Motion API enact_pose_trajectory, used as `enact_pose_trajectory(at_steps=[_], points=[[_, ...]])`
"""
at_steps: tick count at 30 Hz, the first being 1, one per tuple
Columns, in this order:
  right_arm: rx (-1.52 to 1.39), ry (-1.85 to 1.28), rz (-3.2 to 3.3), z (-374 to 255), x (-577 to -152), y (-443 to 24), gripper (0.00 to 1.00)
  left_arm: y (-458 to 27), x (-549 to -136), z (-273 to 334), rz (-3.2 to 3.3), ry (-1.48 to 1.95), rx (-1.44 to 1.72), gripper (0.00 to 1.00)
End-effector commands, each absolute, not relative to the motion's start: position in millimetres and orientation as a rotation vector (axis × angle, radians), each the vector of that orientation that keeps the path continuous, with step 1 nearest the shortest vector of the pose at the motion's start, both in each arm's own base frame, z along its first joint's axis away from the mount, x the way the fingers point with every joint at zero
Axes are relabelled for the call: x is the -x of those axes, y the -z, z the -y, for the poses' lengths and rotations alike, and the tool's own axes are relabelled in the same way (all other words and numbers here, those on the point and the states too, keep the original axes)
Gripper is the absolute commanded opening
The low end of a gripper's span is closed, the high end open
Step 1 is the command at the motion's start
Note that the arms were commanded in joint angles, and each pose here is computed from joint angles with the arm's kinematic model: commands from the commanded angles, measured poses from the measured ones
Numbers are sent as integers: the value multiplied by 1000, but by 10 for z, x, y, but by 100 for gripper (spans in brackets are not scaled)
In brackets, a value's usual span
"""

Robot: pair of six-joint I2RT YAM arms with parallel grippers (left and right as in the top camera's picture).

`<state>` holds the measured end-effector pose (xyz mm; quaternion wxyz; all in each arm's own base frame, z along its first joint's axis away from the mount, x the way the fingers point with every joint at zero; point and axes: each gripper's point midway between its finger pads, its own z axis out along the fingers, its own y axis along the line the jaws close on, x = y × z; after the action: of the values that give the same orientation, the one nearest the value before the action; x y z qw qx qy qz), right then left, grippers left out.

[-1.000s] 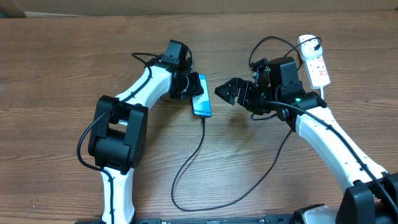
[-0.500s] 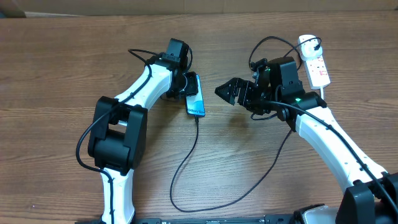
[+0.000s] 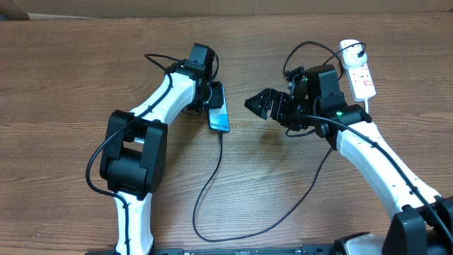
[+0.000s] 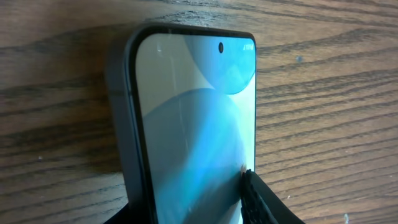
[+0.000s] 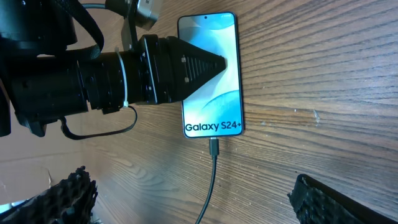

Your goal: Plug charger to phone and switch on socket

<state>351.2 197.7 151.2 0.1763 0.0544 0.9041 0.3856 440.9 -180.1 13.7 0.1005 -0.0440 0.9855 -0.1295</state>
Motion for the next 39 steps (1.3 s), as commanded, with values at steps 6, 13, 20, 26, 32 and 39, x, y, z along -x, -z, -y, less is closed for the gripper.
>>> enact_pose_trajectory(at_steps=[6,13,20,26,32,39], points=[[-133,-1072,-2535,-1948,-3548,-1571,100,50,-4365,1545,-2936,162,77,31],[-132,-1072,-2534,-1948,-3548,-1572,100,108,-4360,1476,-2942,101,78,32],[-133,-1073,-2534,-1948,-3549,-1572,100,106,-4371,1466,-2937,93,79,36],[-133,-1072,-2535,-1948,-3547,-1570,100,108,-4372,1466,-2937,92,78,41],[-133,-1072,-2535,-1948,-3547,-1570,100,107,-4373,1467,-2936,91,62,42],[-133,-1072,-2535,-1948,-3547,-1570,100,107,-4382,1436,-2931,65,65,44]])
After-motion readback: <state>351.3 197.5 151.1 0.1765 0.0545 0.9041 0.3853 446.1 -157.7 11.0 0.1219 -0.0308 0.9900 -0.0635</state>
